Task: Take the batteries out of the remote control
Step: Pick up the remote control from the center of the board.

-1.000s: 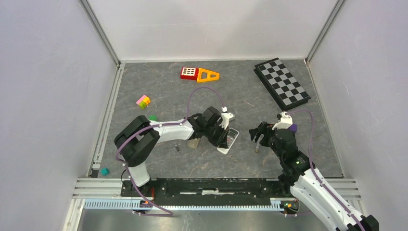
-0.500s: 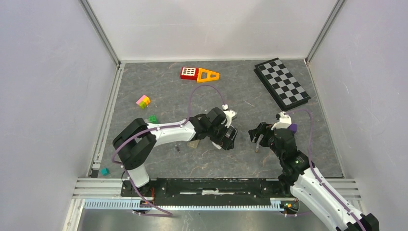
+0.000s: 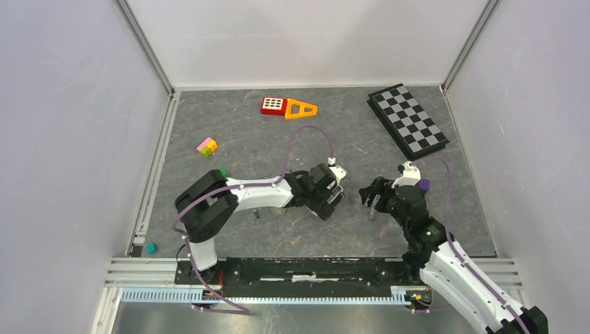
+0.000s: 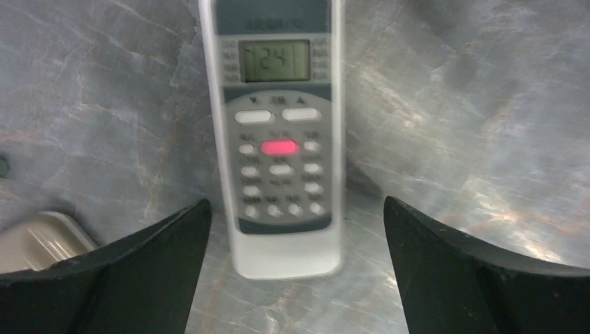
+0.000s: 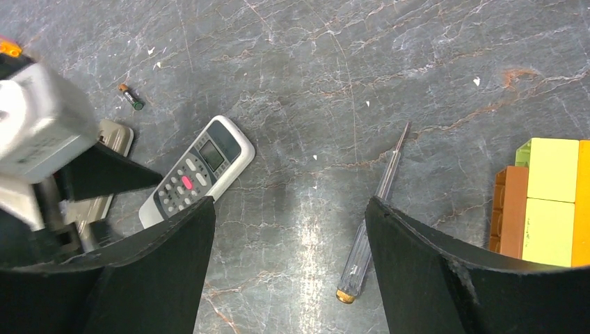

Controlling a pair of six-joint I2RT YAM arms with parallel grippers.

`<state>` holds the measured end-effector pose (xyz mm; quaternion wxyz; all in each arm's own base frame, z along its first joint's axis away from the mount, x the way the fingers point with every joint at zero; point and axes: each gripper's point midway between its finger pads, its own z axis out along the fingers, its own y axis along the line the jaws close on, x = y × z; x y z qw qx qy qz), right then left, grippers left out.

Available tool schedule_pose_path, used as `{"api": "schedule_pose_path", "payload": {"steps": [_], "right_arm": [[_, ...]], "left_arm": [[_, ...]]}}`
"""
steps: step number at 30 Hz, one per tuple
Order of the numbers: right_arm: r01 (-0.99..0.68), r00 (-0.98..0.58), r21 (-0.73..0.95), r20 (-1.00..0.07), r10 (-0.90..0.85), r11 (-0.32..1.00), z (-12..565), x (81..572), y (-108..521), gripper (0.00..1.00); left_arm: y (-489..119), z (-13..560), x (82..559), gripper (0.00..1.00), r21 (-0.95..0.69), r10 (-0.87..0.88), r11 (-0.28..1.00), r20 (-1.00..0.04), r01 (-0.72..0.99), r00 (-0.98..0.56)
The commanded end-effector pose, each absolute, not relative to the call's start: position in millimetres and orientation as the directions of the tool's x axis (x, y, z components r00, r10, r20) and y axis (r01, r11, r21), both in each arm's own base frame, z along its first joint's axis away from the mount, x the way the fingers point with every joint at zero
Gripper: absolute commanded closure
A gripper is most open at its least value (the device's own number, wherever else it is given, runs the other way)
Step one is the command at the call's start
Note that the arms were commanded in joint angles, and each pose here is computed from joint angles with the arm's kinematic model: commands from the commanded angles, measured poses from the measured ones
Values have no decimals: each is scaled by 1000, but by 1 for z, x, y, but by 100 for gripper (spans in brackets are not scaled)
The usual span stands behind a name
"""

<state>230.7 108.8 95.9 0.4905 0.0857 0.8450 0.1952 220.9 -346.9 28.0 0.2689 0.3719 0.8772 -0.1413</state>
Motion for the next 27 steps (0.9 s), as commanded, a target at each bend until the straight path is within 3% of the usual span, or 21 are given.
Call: {"api": "schedule_pose_path", "payload": {"steps": [1,3,7,9,13,16,19,22,27], "right_arm": [[-55,-488,436,-796,357,898,100,233,111,17],[-52,-494,439,-792,359,897,98,232,112,17],[-46,-506,441,-784,360,896,91,230,111,17],[-48,-518,438,-780,352,898,86,229,112,17],[-152,-539,467,-778,323,871,92,228,132,17],[-294,-511,523,-793,331,800,113,229,157,13],[-419,-467,574,-801,375,704,139,228,178,2],[-526,-441,611,-791,424,592,167,225,197,2],[-609,-428,605,-795,430,512,191,222,211,2]], "left_arm": [[-349,7,225,1,-26,644,640,-527,768,-555],[-350,4,223,15,-57,635,644,-516,763,-575],[-347,7,218,55,-114,606,645,-527,756,-596],[-346,13,215,65,-162,576,636,-551,755,-603],[-347,42,214,71,-361,432,596,-609,717,-665],[-349,77,214,73,-524,301,491,-648,696,-700],[-346,112,212,73,-584,235,398,-681,708,-693],[-349,152,199,73,-667,156,236,-691,706,-706],[-348,194,185,73,-692,76,105,-710,714,-700]]}}
